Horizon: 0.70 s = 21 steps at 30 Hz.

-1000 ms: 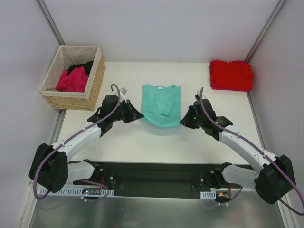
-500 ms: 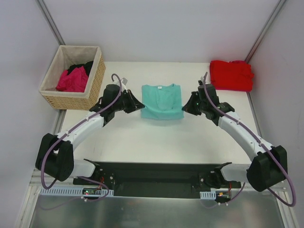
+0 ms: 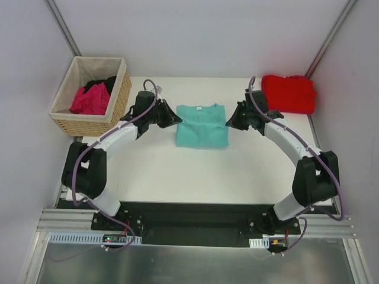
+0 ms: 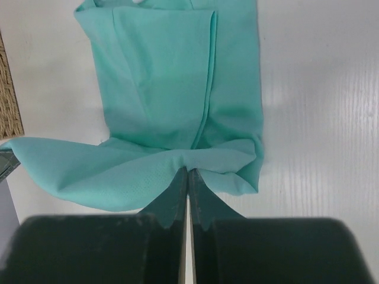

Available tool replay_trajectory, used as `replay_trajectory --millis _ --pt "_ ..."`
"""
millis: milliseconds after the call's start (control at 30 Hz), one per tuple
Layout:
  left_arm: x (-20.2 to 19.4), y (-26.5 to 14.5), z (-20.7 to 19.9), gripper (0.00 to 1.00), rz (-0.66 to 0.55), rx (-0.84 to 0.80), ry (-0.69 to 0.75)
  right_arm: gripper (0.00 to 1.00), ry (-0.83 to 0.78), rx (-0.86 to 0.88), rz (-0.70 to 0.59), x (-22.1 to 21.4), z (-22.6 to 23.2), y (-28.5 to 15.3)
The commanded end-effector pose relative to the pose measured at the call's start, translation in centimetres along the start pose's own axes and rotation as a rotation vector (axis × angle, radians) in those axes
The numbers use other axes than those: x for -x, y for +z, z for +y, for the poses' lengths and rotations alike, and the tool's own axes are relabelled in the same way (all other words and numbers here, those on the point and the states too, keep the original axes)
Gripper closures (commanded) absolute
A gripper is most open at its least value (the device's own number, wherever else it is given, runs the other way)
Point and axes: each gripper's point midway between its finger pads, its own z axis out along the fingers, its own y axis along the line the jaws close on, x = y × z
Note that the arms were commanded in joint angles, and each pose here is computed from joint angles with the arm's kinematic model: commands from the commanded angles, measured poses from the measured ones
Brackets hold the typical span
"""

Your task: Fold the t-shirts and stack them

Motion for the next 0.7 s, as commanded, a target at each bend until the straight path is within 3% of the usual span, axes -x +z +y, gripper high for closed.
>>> replay_trajectory --millis 0,400,667 --pt "3.6 0.8 -2.2 1.0 -0.04 -0.07 0.042 0.99 -0.009 0.066 -0.061 3.9 2.1 0.9" --pt "7.5 6.1 0.4 1.0 -0.018 -0.059 0.005 0.99 0.034 0.072 -0.049 8.3 2.0 6.7" --pt "10.1 7.5 2.8 1.0 -0.046 -0.034 -0.026 0.99 0.077 0.072 -0.028 10.4 0.8 11.2"
